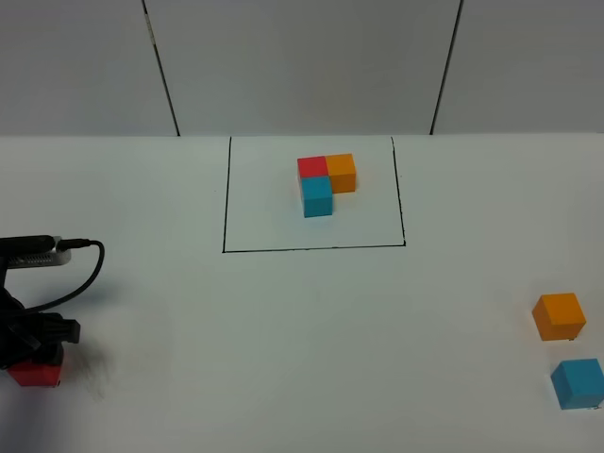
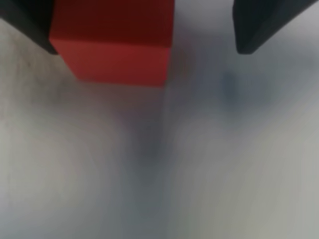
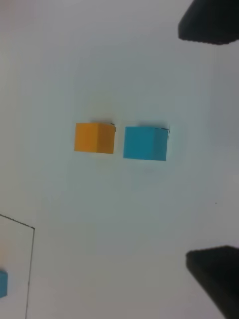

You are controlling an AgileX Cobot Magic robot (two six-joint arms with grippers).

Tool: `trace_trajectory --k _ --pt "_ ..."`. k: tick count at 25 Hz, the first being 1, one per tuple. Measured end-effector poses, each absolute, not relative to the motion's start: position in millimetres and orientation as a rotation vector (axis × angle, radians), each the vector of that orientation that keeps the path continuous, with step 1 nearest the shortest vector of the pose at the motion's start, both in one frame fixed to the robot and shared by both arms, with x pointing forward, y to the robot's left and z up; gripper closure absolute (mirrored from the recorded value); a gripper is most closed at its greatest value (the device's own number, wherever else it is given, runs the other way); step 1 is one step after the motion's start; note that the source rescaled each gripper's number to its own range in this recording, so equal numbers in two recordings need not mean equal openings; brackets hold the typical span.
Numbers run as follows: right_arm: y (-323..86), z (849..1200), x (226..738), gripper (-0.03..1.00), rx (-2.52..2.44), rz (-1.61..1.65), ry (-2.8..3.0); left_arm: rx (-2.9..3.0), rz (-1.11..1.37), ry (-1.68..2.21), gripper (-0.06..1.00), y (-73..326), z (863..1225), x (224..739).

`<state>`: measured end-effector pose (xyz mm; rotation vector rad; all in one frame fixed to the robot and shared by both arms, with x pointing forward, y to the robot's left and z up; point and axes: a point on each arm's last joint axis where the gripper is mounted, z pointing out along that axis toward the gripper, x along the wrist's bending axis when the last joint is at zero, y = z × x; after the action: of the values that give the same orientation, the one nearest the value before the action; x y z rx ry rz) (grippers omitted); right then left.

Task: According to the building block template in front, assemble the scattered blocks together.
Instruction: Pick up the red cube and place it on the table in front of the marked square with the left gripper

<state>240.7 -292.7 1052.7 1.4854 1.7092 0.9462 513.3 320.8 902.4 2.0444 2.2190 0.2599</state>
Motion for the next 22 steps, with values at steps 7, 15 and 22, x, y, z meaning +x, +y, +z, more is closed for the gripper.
trace_trajectory --k 7,15,22 --pt "-292.7 1052.7 240.7 0.23 1.487 0.947 1.709 2.044 0.260 2.219 0.94 320.8 902.4 513.3" --pt "-292.7 1052.7 240.7 0.23 1.486 0.946 1.709 2.036 0.277 2.207 0.94 320.8 902.8 514.9" --pt "-292.7 1052.7 240.7 0.23 1.486 0.946 1.709 2.132 0.307 2.105 0.94 320.8 903.2 516.6"
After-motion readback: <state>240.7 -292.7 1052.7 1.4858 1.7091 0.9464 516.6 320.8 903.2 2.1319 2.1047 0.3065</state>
